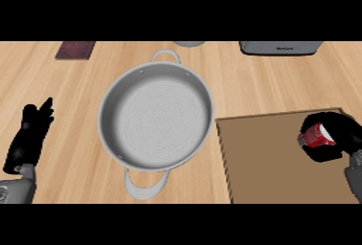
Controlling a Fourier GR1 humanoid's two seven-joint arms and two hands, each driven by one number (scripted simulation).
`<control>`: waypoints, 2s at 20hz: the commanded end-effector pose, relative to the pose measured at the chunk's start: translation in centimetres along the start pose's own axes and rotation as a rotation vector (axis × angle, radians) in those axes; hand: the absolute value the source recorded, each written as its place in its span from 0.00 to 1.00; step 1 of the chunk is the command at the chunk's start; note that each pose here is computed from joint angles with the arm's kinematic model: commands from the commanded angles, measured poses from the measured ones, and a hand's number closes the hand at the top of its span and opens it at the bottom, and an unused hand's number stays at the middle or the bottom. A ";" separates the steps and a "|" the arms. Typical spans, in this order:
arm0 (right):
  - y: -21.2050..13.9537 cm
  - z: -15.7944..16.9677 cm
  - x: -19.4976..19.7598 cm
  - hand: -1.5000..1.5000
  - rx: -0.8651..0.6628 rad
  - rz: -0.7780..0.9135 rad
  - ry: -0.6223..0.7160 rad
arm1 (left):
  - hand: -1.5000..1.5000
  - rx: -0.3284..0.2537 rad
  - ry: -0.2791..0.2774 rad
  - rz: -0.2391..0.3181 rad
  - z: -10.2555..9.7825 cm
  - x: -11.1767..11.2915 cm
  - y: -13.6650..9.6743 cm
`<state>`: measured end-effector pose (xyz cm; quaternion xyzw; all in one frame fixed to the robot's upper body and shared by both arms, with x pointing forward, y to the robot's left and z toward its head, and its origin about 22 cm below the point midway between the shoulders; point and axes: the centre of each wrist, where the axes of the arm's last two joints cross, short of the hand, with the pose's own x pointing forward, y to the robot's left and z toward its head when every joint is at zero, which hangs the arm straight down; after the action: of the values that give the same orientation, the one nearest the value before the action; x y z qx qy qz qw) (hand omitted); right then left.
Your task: Pick the can from the tray and place it in the pot
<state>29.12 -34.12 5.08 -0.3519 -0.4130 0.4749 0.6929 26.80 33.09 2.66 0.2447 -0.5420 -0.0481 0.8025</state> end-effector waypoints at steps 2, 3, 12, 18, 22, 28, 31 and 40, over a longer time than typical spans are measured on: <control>0.4 -0.7 0.4 1.00 -0.087 0.083 -0.027 | 0.50 -0.023 0.001 -0.002 1.4 -0.4 0.0; 1.9 -0.3 -0.1 1.00 -0.096 0.093 -0.040 | 0.50 -0.007 0.003 -0.013 -0.3 -1.1 -0.7; -1.8 1.6 2.8 1.00 -0.185 0.146 -0.098 | 0.50 0.015 0.010 -0.007 0.9 -1.1 -1.1; 1.0 5.1 4.3 1.00 -0.278 0.200 -0.181 | 0.50 0.008 0.015 0.010 0.1 -0.2 1.3; -2.1 7.6 5.2 1.00 -0.433 0.081 -0.242 | 0.50 0.005 0.011 0.007 0.3 1.2 1.0; -6.6 12.3 8.7 1.00 -0.678 -0.125 -0.531 | 0.50 0.026 0.019 0.000 0.8 -0.7 0.9; -7.0 14.2 10.6 1.00 -0.765 -0.185 -0.602 | 0.50 0.009 0.004 -0.008 0.4 1.1 0.5; -12.6 20.3 17.2 1.00 -0.732 -0.136 -0.684 | 0.50 0.015 -0.009 -0.020 1.2 -0.7 0.3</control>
<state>20.10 -21.55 25.76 -0.3823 -0.7762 0.3191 0.3867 25.79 33.20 2.80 0.2475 -0.5417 -0.0508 0.8017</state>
